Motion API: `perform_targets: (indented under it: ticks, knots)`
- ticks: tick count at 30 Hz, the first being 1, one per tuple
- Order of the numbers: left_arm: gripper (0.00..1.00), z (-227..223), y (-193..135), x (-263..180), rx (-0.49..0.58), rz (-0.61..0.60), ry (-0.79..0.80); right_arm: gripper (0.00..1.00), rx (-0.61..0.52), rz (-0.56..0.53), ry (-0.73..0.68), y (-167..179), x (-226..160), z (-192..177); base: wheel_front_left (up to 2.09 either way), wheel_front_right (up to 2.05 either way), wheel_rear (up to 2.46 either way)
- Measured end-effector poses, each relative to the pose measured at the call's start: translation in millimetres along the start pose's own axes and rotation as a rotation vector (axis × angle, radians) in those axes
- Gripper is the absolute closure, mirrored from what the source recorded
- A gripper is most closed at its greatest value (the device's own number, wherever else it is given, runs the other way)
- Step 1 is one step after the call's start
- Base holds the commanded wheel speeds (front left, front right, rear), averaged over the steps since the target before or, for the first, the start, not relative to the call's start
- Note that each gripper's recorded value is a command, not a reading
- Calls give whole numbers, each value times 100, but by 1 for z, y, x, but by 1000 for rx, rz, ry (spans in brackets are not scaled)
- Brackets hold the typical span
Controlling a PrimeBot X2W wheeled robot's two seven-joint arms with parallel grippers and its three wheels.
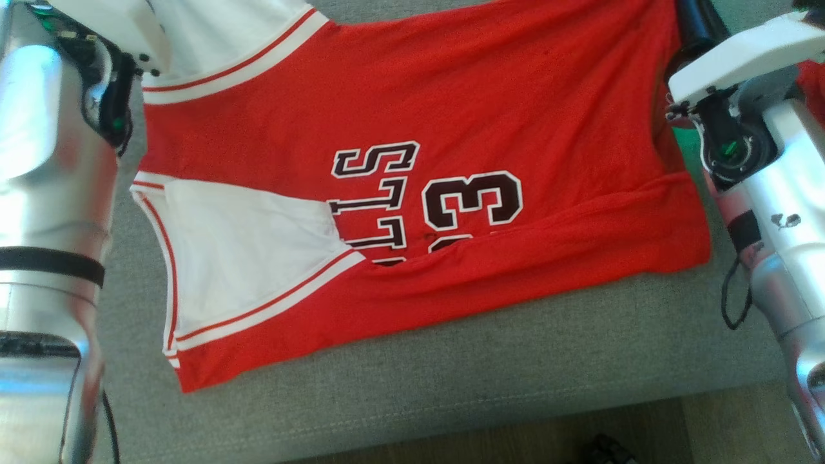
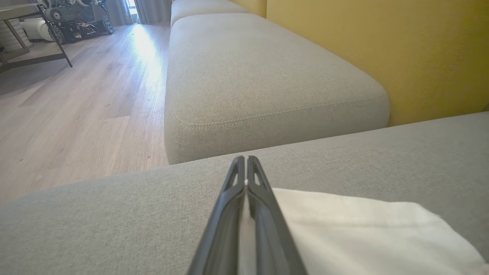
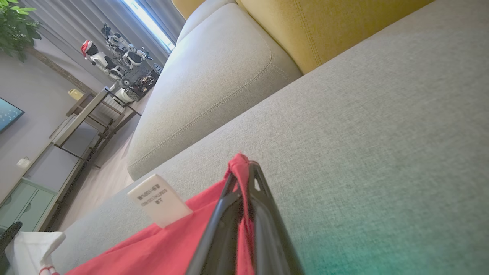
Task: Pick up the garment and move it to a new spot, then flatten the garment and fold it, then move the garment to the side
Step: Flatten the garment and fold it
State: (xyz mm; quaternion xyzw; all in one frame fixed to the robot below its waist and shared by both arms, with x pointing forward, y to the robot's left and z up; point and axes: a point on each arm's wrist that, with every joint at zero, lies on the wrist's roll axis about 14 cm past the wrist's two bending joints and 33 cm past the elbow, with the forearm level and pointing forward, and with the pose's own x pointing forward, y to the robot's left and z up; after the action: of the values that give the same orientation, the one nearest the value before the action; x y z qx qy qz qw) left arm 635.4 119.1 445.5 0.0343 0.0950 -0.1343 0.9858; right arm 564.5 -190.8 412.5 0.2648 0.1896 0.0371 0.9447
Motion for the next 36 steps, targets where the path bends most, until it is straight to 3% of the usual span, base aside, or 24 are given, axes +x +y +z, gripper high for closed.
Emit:
perform_targets:
  ticks: [10,26,36]
  knots:
    - [100,16,-3,-3,-30,5,-72,100,-4,12,-16,7,3,2,0,0,0]
    - [100,20,-21,-81,-43,-77,-97,100,28,43,-24,9,-52,4,0,0,0]
    - [100,3,-27,-136,-33,-138,-21,100,26,69,38,10,-79,-11,0,0,0]
